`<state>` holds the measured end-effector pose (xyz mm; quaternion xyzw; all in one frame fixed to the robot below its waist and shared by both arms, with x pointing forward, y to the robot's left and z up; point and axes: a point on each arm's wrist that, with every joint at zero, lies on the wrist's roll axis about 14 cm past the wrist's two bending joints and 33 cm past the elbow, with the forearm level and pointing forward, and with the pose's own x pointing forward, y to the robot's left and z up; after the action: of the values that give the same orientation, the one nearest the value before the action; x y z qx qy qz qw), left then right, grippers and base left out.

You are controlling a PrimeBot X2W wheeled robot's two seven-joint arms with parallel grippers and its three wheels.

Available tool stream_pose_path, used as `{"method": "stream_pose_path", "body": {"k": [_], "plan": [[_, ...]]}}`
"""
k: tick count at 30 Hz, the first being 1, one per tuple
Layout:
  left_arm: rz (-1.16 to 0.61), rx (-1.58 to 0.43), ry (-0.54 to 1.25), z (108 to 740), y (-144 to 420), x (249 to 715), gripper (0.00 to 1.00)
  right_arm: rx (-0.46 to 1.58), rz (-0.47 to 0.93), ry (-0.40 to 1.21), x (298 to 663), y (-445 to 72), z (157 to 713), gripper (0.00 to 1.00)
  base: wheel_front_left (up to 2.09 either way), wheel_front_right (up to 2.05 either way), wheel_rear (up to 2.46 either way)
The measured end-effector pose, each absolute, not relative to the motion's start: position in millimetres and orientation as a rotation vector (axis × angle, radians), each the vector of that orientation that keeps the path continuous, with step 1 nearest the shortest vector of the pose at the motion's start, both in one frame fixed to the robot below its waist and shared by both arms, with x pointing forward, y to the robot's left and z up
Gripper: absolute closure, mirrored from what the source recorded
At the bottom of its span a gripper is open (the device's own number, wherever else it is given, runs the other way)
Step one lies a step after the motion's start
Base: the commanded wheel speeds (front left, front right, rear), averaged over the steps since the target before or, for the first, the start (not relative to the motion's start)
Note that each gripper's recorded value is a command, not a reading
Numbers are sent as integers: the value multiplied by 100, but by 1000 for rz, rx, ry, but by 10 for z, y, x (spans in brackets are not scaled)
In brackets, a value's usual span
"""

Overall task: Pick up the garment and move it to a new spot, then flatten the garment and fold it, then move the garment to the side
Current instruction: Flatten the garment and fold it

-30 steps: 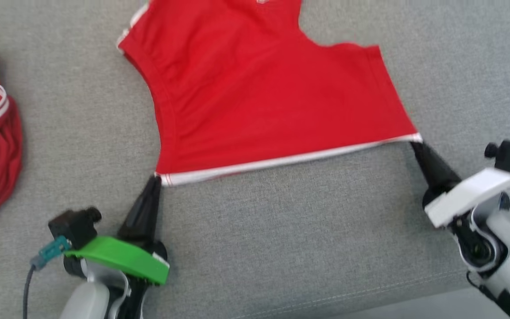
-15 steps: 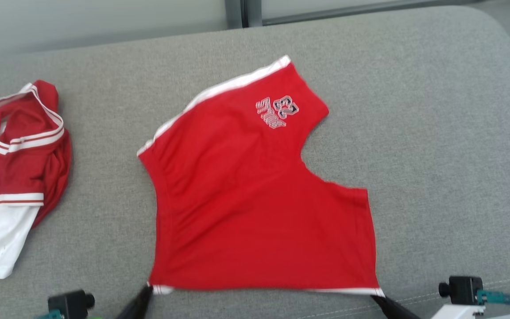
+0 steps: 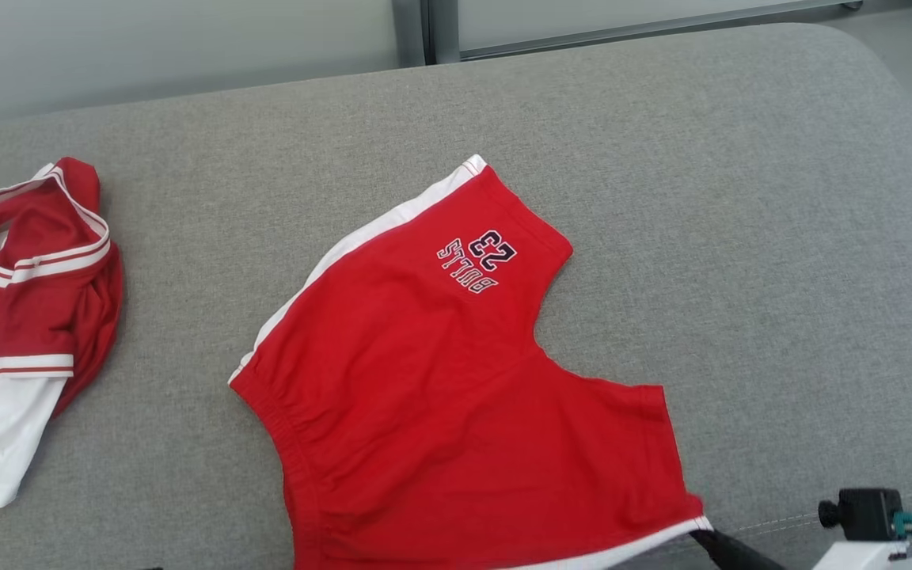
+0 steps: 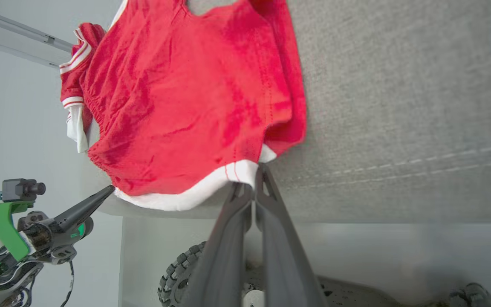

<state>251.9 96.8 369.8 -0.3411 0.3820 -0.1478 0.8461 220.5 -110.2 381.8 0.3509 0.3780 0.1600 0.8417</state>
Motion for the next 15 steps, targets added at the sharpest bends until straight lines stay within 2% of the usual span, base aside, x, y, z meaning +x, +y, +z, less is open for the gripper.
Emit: {"method": "stream_pose_path", "body": {"k": [6, 15], "plan": [[-367, -795, 787, 3905, 864, 2657, 100, 701, 414, 649, 2776, -1154, 4187, 100, 0, 0, 0], [-454, -842, 689, 4355, 845, 3099, 100, 613, 505, 578, 3385, -1126, 4472, 100, 0, 0, 0]]}}
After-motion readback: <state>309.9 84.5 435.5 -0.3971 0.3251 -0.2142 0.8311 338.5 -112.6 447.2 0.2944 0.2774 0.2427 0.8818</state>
